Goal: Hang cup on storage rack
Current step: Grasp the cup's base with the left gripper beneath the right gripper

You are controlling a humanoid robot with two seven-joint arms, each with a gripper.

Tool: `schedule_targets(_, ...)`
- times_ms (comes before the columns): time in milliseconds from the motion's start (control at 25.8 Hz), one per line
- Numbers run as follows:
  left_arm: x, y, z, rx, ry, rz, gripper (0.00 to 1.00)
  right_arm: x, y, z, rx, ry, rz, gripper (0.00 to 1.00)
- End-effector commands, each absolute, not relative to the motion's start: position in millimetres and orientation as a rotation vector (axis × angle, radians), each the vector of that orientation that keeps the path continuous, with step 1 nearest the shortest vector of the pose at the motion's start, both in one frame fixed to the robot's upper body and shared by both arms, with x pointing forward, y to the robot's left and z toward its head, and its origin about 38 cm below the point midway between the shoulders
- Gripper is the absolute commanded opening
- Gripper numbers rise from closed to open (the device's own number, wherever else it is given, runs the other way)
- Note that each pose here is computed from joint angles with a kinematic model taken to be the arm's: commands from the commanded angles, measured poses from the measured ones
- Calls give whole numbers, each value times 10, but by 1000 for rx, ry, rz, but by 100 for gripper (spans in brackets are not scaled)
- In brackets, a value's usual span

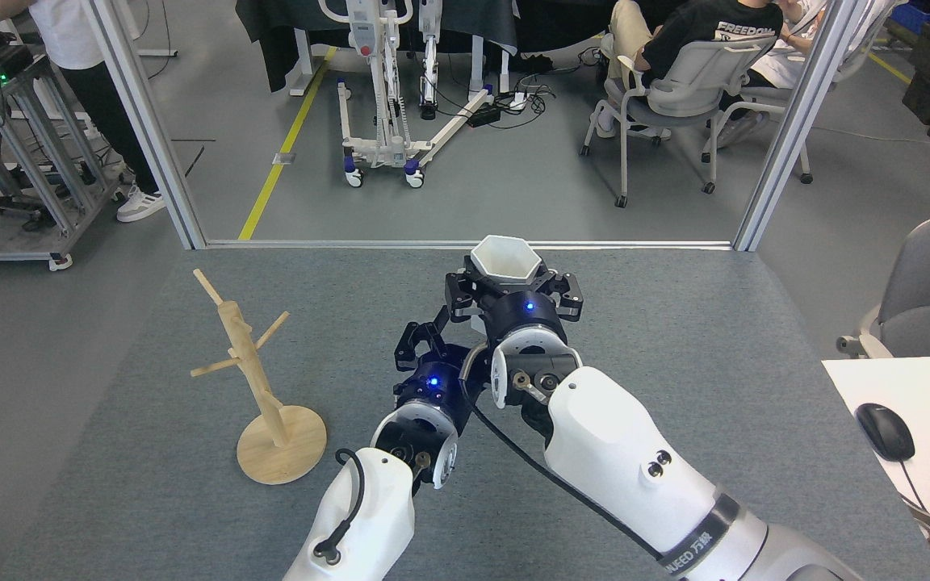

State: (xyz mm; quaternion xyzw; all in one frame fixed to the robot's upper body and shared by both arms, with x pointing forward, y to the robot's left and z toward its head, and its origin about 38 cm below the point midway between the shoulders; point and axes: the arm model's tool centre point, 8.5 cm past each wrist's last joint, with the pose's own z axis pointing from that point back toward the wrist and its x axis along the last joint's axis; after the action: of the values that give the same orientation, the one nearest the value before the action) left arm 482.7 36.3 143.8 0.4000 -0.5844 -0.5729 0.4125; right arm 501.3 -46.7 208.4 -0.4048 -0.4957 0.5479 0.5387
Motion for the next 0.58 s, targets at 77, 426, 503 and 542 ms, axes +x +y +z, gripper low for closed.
schedule_targets(77,4900,357,1428,996,-1455,-1455,96,4993,-440,2066,-956,-1179,1305,0)
schedule_targets(426,5003,327,1442,952,-1446,-1454,90,4956,-348,2077,-941,-1193,1305,0)
schedule_targets(503,5017,326,1465,944,-1451,-1445,83,4956,-347,2076,-940,-1193,1305,0)
schedule_targets(542,5027,331,1464,942,-1448,-1441,82,4956,-348,2077,-941,-1193,1305,0)
